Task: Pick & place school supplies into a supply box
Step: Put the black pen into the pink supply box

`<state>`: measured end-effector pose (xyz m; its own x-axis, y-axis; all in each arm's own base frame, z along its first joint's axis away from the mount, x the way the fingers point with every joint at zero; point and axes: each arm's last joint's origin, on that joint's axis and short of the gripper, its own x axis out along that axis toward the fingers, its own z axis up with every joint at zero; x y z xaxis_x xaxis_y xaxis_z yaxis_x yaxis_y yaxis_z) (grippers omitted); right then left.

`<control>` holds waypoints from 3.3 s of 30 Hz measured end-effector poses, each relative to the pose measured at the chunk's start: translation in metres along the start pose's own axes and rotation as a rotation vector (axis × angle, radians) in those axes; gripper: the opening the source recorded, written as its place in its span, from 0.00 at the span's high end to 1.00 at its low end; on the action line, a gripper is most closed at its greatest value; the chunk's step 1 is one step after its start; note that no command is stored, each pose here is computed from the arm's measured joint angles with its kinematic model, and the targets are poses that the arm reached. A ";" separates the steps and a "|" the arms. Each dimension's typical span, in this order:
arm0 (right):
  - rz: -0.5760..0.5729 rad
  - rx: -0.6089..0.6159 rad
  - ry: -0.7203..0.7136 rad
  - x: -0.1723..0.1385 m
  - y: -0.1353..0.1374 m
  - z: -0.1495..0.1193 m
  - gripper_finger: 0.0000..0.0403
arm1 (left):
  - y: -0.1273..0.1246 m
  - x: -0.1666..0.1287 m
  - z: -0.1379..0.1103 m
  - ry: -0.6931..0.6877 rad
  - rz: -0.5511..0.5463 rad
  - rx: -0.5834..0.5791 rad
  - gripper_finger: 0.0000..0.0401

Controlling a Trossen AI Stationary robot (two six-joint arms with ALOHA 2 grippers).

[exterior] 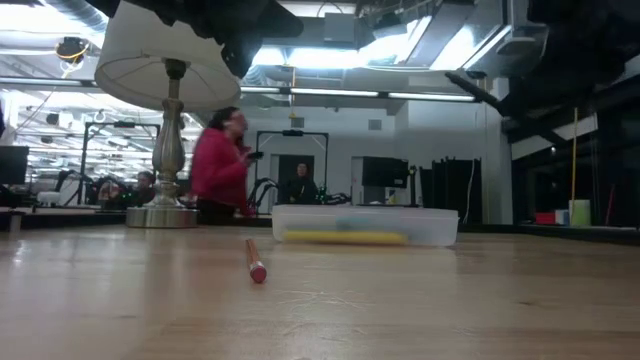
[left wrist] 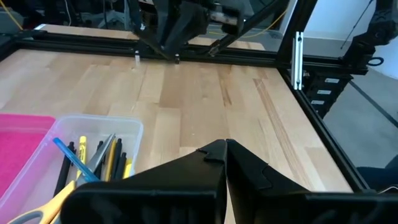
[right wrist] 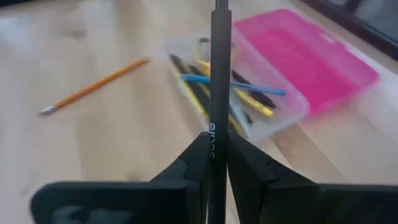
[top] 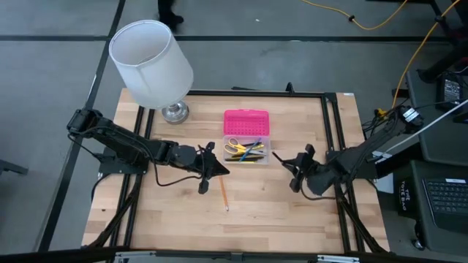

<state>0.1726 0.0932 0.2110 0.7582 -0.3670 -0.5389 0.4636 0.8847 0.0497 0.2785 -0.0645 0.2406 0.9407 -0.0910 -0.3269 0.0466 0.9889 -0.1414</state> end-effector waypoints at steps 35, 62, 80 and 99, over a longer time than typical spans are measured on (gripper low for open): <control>0.371 -0.355 -0.217 0.018 -0.048 0.077 0.87 | 0.000 0.000 0.001 -0.011 0.003 0.105 0.99; 0.301 -0.354 -0.158 0.090 -0.044 0.075 0.88 | 0.000 0.000 0.001 -0.009 0.003 0.079 0.99; 0.268 -0.347 0.047 0.160 -0.035 0.047 0.89 | 0.000 0.000 0.001 -0.010 0.011 0.079 0.99; 0.251 -0.295 0.148 0.177 -0.035 0.027 0.85 | 0.000 0.000 0.001 -0.007 0.000 0.076 0.99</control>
<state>0.3033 -0.0102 0.1368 0.7467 -0.1033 -0.6571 0.1051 0.9938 -0.0368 0.2788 -0.0643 0.2413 0.9429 -0.0907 -0.3205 0.0720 0.9950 -0.0697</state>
